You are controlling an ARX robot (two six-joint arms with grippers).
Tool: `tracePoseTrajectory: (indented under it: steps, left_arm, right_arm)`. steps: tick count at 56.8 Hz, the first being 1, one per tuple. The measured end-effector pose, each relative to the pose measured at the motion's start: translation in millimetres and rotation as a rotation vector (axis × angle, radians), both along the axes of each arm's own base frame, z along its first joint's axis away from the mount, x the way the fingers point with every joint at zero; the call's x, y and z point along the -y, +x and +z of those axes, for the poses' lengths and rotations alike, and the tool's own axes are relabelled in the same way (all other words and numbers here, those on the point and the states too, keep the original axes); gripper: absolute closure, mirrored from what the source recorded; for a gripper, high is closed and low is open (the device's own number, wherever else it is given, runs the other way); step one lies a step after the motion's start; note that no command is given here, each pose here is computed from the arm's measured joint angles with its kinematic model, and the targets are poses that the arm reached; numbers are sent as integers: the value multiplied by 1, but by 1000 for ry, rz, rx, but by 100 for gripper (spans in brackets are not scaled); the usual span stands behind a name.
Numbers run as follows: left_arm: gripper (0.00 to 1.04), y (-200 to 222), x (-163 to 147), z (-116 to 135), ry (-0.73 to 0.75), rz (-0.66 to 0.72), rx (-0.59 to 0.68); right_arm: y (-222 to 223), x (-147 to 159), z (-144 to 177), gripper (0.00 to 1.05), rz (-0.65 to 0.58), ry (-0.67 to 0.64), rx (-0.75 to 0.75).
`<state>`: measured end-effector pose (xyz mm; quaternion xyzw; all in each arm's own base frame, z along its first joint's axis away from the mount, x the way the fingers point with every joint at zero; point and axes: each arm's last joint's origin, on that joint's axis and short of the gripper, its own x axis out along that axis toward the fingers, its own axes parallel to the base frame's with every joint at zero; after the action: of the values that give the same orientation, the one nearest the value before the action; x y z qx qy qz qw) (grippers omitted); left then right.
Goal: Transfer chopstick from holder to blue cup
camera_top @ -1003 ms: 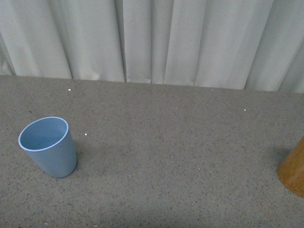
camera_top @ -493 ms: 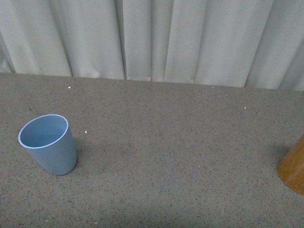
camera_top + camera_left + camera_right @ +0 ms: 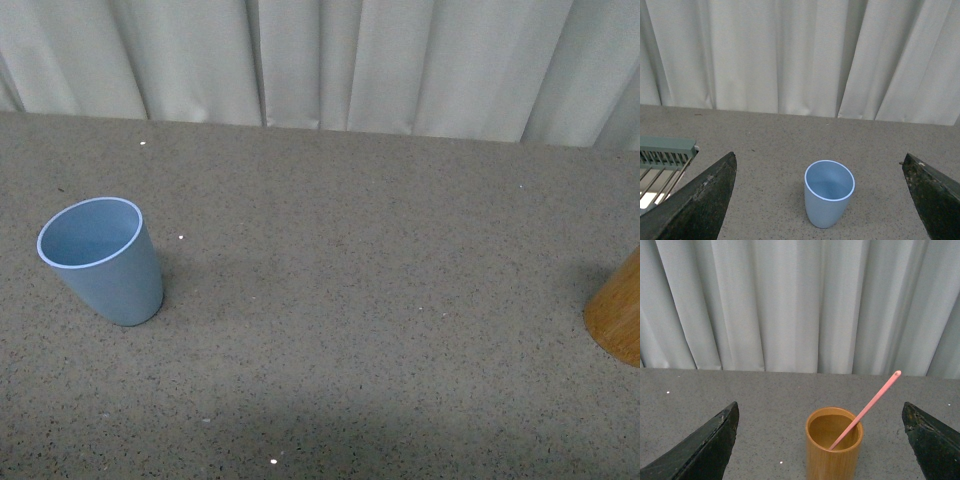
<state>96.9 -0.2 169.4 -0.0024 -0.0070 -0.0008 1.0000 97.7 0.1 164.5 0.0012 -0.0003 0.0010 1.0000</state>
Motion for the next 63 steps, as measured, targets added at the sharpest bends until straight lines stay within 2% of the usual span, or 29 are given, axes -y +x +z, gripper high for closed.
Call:
tracePoseTrajectory:
  steps: [63]
  left_arm:
    - [7,0,0,0,0,0,0]
  right_arm:
    - [0,0,0,10,0,0,0]
